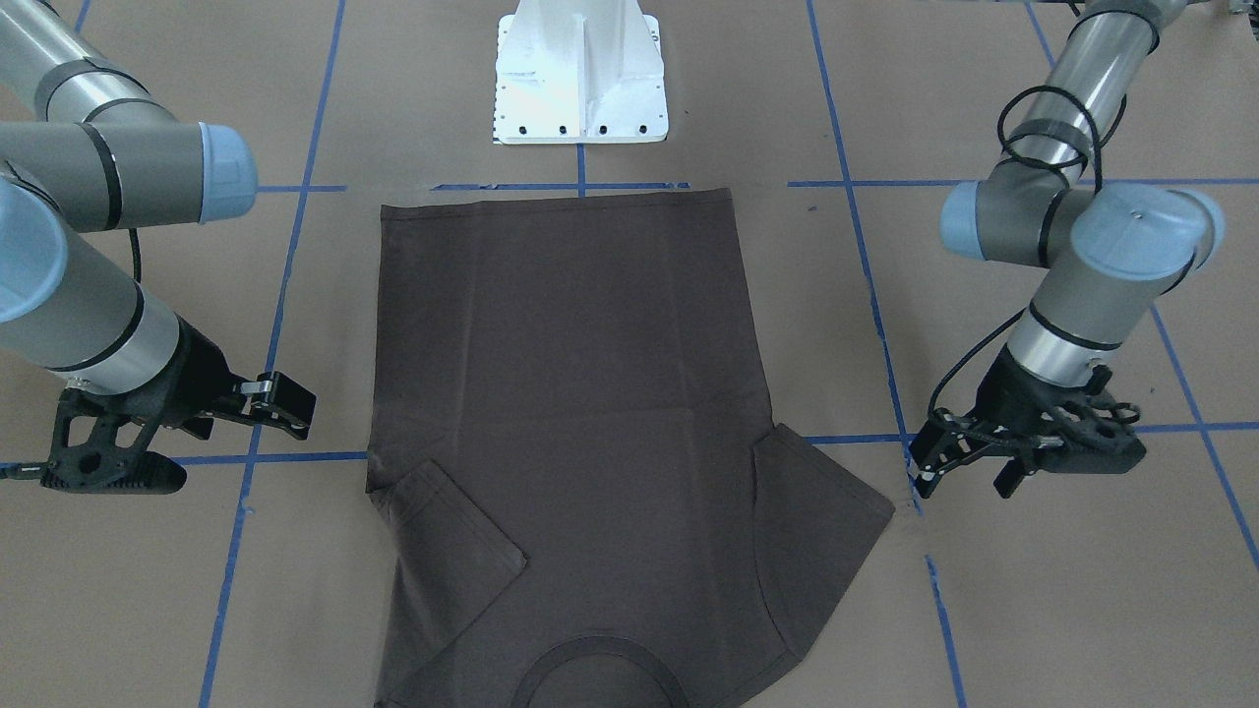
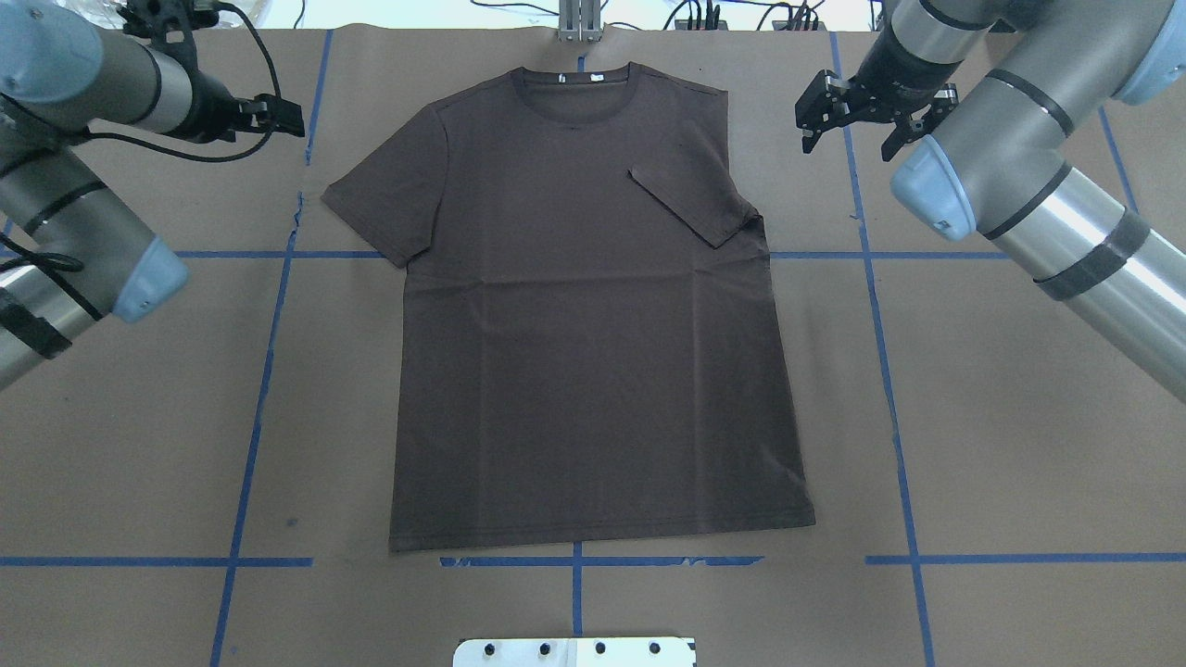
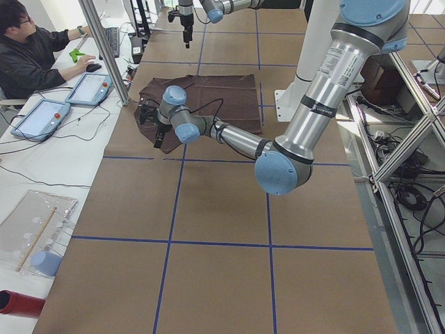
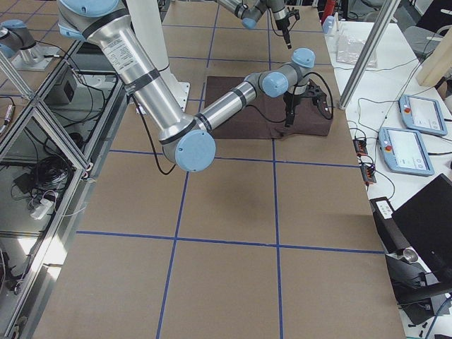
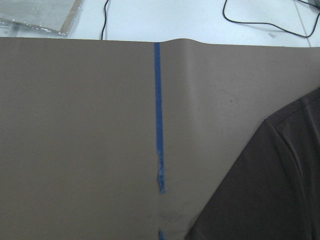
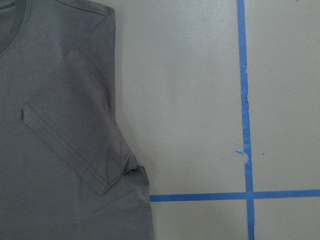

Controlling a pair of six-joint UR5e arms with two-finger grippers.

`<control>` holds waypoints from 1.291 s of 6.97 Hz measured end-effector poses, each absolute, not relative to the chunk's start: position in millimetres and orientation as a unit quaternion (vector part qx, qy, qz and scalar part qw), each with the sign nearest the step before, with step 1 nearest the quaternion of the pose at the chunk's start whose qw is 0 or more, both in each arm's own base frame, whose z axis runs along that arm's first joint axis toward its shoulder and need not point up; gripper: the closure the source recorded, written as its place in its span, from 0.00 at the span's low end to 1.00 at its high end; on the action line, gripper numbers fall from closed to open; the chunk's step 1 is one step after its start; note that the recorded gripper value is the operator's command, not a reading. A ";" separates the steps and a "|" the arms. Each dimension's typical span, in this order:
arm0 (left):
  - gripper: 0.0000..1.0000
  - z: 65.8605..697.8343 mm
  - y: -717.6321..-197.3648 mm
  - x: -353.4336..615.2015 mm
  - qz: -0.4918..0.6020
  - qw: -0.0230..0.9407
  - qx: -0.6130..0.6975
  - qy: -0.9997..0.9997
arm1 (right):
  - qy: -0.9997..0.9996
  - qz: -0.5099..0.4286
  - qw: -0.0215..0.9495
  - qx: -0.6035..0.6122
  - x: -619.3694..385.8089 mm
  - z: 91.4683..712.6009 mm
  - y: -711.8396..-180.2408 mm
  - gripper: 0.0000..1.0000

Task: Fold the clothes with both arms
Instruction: 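Withdraw the right gripper while the left arm moves toward the shirt, then position the left gripper at the sleeve nearest it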

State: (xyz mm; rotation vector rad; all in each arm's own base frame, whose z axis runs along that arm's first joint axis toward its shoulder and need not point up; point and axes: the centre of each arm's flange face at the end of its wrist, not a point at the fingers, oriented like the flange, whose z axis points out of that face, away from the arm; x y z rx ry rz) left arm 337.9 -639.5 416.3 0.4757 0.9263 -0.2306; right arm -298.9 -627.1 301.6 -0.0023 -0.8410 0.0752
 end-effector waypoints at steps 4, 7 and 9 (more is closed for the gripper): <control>0.03 440.6 -630.9 417.5 -0.110 0.864 0.257 0.419 | -0.408 0.020 0.913 0.015 -318.2 302.4 -618.1 0.00; 0.04 450.4 -626.3 421.0 -0.096 0.872 0.259 0.403 | -0.407 0.022 0.913 0.014 -321.5 302.9 -620.3 0.00; 0.10 452.7 -625.5 420.8 -0.093 0.875 0.258 0.400 | -0.407 0.023 0.913 0.013 -322.1 303.3 -621.3 0.00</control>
